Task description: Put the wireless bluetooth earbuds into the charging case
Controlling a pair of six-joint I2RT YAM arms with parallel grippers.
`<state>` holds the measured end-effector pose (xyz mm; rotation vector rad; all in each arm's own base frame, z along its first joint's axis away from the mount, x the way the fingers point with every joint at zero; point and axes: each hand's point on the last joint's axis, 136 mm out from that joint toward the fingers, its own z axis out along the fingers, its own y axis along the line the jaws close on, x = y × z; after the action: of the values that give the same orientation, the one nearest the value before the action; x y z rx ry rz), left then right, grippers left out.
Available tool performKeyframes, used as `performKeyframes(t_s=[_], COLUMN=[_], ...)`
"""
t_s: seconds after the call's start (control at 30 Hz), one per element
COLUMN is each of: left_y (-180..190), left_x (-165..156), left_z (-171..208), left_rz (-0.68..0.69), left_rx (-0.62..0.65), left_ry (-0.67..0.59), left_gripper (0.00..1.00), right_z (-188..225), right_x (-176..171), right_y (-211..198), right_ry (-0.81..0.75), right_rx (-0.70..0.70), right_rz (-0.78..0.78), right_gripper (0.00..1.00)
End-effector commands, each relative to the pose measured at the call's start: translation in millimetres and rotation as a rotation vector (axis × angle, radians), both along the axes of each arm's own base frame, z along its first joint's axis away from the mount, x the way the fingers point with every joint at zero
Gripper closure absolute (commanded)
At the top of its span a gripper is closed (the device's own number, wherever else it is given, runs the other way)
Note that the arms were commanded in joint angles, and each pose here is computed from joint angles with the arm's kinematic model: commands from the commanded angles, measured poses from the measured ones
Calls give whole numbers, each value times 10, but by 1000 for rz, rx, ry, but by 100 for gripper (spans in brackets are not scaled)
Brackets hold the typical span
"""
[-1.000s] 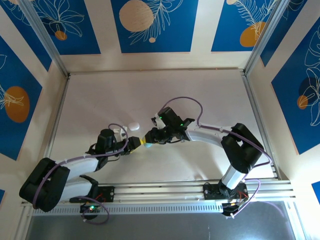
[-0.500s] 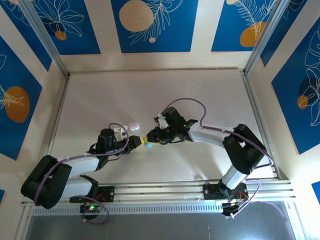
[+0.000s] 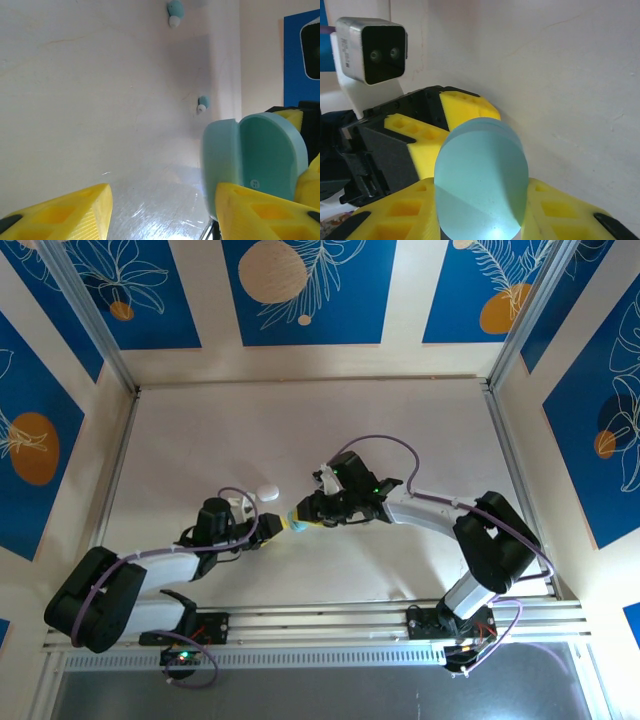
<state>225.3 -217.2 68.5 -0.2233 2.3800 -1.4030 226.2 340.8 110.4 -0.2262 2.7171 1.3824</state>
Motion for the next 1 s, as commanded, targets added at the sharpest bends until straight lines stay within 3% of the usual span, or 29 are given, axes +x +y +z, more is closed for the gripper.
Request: performKeyframes(t_s=[0.0, 0.3, 0.43, 0.97], left_y=[-3, -27, -97, -226], left_x=[34, 22, 30, 134], left_z=[11, 290, 463, 348], left_rz=[-5, -18, -43, -57], left_rx=[33, -10, -59, -131], left_ry=[-24, -70, -83, -45], left_gripper=[45, 47, 39, 35], right_z=[59, -55, -47, 44], right_x=[-44, -11, -8, -75], right_y=[-30, -109, -89, -63], right_ry=[11, 24, 26, 37], right_rx=[35, 12, 21, 73], right_rz=[10, -9, -4, 15], right_gripper=[76, 77, 77, 77])
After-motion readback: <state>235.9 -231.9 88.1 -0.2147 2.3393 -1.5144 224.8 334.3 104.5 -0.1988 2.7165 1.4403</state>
